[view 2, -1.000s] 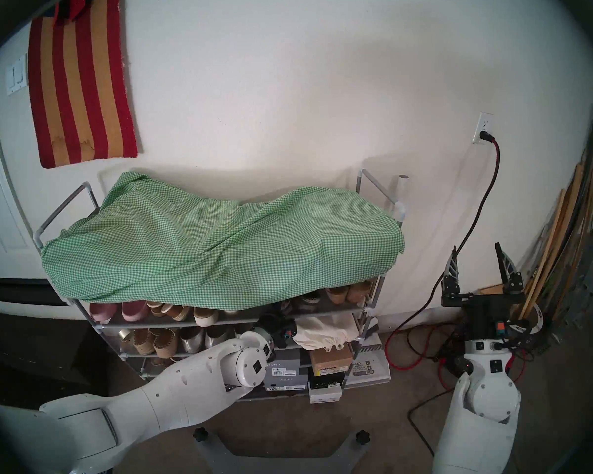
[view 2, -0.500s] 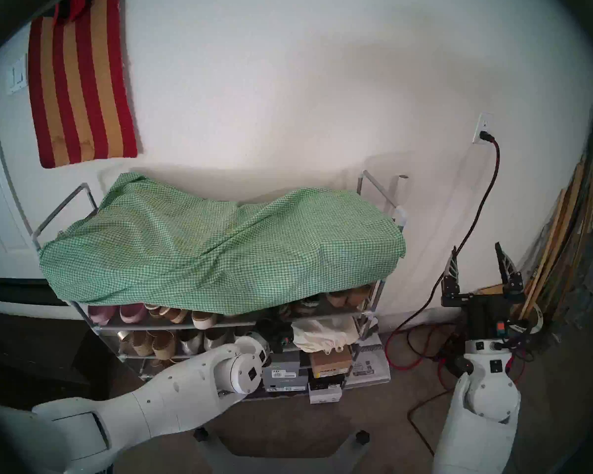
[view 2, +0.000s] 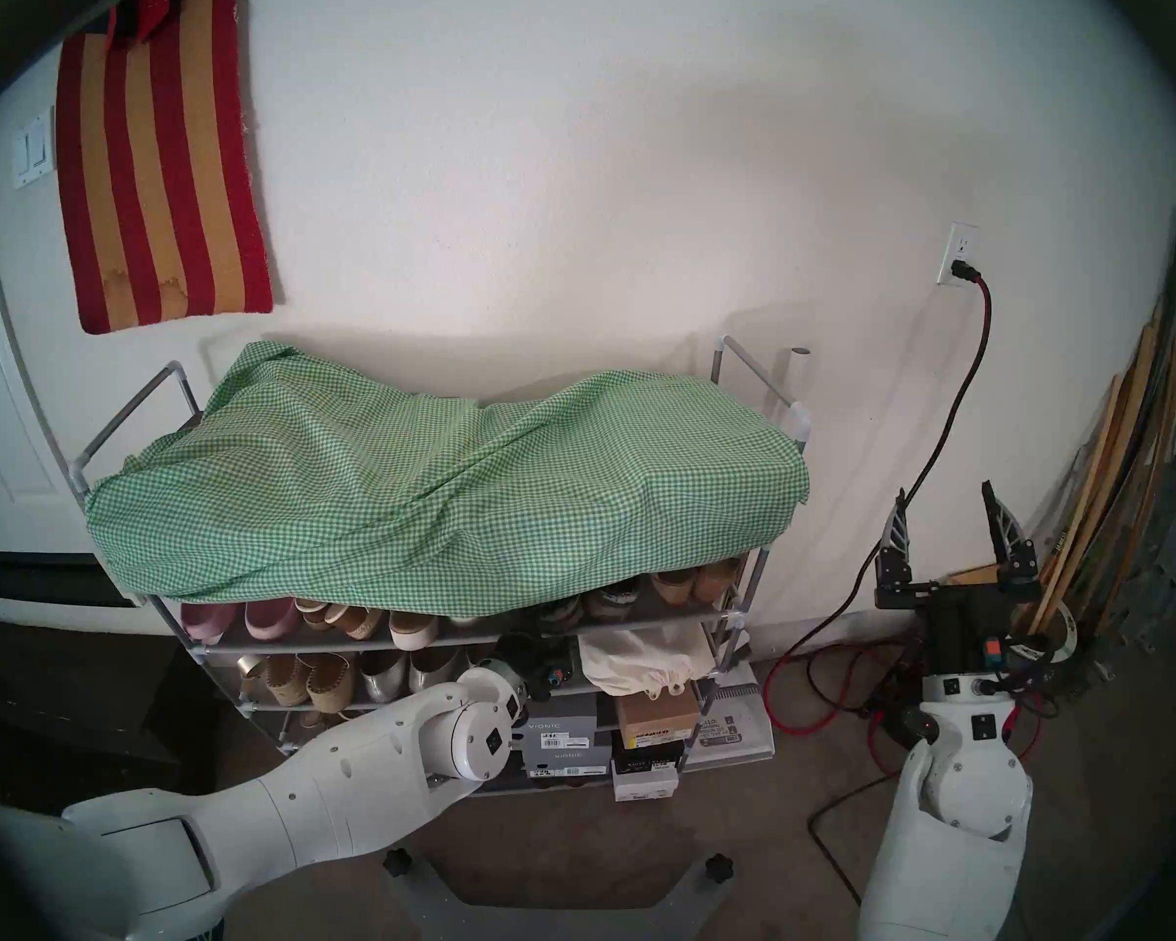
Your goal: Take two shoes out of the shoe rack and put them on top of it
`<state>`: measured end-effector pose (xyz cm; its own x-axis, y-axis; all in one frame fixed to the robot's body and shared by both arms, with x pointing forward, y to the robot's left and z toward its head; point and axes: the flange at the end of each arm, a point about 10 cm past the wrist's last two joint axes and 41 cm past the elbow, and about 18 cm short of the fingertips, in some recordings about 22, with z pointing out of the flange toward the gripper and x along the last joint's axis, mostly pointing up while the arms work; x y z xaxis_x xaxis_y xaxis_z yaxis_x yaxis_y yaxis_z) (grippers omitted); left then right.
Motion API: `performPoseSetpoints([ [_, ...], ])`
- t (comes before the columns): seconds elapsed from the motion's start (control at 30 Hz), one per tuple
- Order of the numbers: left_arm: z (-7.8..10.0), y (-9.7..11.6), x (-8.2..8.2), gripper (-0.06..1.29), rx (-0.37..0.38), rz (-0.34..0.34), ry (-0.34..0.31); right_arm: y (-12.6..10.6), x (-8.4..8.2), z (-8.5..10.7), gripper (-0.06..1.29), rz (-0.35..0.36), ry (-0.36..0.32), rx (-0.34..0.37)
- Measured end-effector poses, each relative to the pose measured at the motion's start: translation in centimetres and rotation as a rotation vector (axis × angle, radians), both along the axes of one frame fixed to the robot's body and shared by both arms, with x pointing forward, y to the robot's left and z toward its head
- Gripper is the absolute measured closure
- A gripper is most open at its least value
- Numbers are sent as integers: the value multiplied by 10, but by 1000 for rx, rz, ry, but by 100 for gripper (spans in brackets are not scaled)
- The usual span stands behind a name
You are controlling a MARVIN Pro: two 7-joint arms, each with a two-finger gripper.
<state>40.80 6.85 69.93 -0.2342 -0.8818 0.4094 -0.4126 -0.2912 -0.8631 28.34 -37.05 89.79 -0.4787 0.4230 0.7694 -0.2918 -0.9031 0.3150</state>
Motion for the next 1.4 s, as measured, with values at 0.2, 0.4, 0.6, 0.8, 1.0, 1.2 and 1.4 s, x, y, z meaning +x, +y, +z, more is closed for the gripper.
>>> performPoseSetpoints([
  [0.2, 4, 3, 6, 3, -14, 6, -5, 0, 0, 0, 0, 0, 0, 0],
  [0.4, 13, 3, 8, 3, -40, -9, 7, 0, 0, 0, 0, 0, 0, 0],
  [0.6, 22, 4, 2, 3, -62, -37, 40, 0, 0, 0, 0, 0, 0, 0],
  [0.8, 30, 0, -8, 0, -85, -71, 55, 0, 0, 0, 0, 0, 0, 0],
  [1.0, 40, -5, -12, 0, -104, -92, 46, 0, 0, 0, 0, 0, 0, 0],
  [1.2, 40, -4, -12, 0, -82, -88, 38, 0, 0, 0, 0, 0, 0, 0],
  [1.4, 35, 0, -9, 0, -54, -79, 30, 0, 0, 0, 0, 0, 0, 0],
])
